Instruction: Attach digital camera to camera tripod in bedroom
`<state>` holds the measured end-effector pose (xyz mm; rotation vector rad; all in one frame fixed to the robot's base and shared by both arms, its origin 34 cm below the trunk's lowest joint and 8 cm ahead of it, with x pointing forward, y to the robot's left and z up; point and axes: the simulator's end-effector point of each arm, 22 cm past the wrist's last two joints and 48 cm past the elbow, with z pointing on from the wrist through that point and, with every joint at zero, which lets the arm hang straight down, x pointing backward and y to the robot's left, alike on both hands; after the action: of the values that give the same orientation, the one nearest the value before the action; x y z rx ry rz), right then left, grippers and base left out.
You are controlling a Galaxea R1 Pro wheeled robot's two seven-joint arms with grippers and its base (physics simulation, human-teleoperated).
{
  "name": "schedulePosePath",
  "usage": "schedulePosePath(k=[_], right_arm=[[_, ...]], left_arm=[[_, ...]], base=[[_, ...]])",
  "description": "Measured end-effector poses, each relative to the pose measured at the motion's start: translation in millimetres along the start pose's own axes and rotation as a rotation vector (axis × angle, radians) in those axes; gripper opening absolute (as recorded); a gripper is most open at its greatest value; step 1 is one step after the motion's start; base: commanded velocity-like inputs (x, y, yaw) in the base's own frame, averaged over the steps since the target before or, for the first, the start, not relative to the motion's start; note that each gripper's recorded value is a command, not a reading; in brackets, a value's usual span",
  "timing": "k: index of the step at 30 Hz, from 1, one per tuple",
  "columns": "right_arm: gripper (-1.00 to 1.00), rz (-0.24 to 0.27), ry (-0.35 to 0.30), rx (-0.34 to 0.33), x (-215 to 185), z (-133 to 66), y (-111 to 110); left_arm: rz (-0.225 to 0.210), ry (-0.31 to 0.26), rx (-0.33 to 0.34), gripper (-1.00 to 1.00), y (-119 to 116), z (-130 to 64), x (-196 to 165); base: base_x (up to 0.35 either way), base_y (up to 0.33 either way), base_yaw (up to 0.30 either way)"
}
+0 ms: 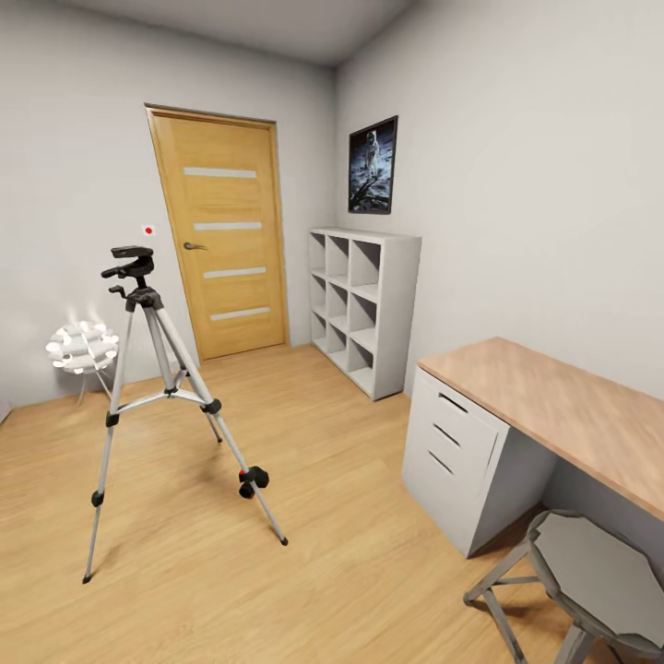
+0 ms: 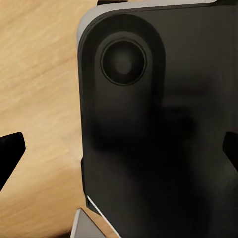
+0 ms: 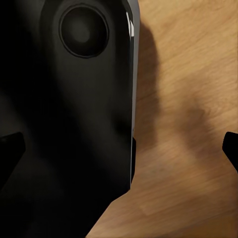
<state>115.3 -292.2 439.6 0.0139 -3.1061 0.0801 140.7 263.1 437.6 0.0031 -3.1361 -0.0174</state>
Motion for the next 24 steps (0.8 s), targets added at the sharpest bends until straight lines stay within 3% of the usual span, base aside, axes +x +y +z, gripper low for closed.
schedulePosePath(k=[13, 24], right_arm=[[1.0, 0.0, 0.0, 0.0, 0.2, 0.0, 0.0], [1.0, 0.0, 0.0, 0.0, 0.2, -0.1, 0.0]], left_arm=[[0.0, 0.0, 0.0, 1.0, -0.1, 0.0, 0.0], [0.0, 0.0, 0.0, 1.0, -0.1, -0.1, 0.1]], base=[[0.015, 0.0, 0.0], [0.171, -0.029, 0.0]])
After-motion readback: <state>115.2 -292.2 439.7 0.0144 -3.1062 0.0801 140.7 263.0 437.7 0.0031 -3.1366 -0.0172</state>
